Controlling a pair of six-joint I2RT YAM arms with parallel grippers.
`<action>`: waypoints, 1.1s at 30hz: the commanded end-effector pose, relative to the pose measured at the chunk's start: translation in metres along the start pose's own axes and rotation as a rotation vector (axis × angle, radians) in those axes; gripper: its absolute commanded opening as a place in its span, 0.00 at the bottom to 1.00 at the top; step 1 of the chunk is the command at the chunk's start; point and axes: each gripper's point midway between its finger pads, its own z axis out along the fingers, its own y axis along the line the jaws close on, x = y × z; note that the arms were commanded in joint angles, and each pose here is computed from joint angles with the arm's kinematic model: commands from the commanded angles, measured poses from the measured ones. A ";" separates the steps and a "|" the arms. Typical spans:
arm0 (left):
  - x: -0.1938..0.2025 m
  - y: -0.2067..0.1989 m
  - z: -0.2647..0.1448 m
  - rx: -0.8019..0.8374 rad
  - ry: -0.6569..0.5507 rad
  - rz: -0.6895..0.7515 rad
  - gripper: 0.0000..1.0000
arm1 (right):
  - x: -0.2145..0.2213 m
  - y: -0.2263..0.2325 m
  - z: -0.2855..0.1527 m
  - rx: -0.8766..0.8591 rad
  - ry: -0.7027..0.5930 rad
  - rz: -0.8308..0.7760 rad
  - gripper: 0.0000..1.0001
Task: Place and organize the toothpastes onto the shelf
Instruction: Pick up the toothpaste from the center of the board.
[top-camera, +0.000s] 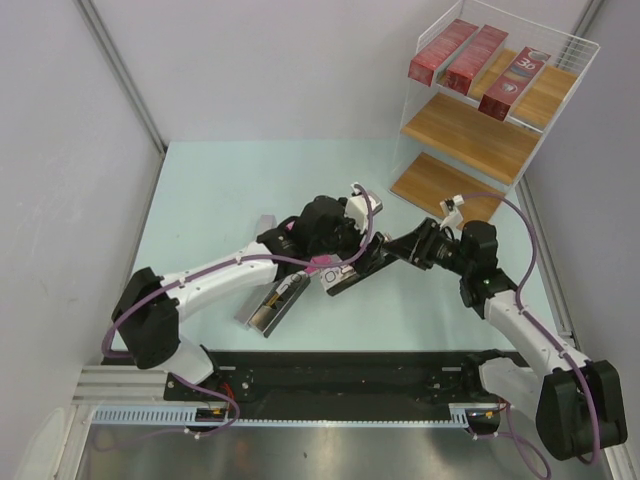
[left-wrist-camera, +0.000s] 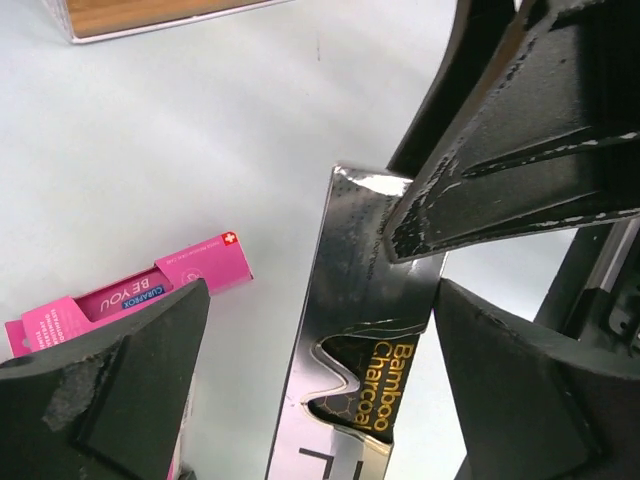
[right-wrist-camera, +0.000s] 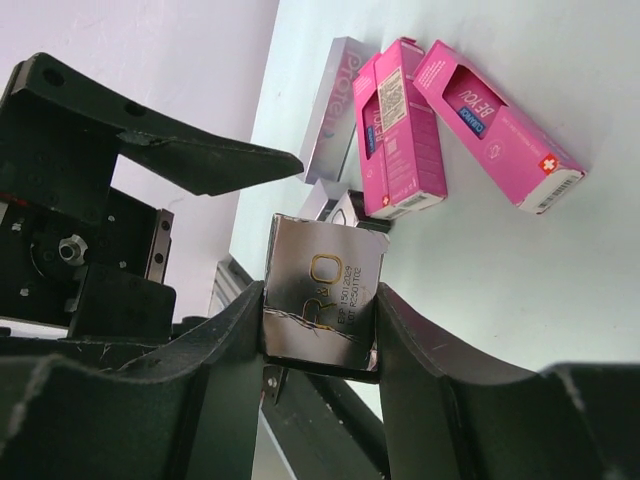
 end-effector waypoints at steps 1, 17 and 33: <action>-0.045 0.026 -0.016 -0.099 -0.121 -0.045 1.00 | -0.014 0.015 -0.011 -0.040 -0.056 -0.043 0.18; -0.060 0.039 -0.082 0.399 -0.340 -0.473 1.00 | -0.054 0.076 -0.062 -0.226 -0.240 -0.269 0.18; -0.053 0.018 -0.101 0.632 -0.389 -0.546 1.00 | -0.090 0.124 -0.090 -0.307 -0.403 -0.354 0.17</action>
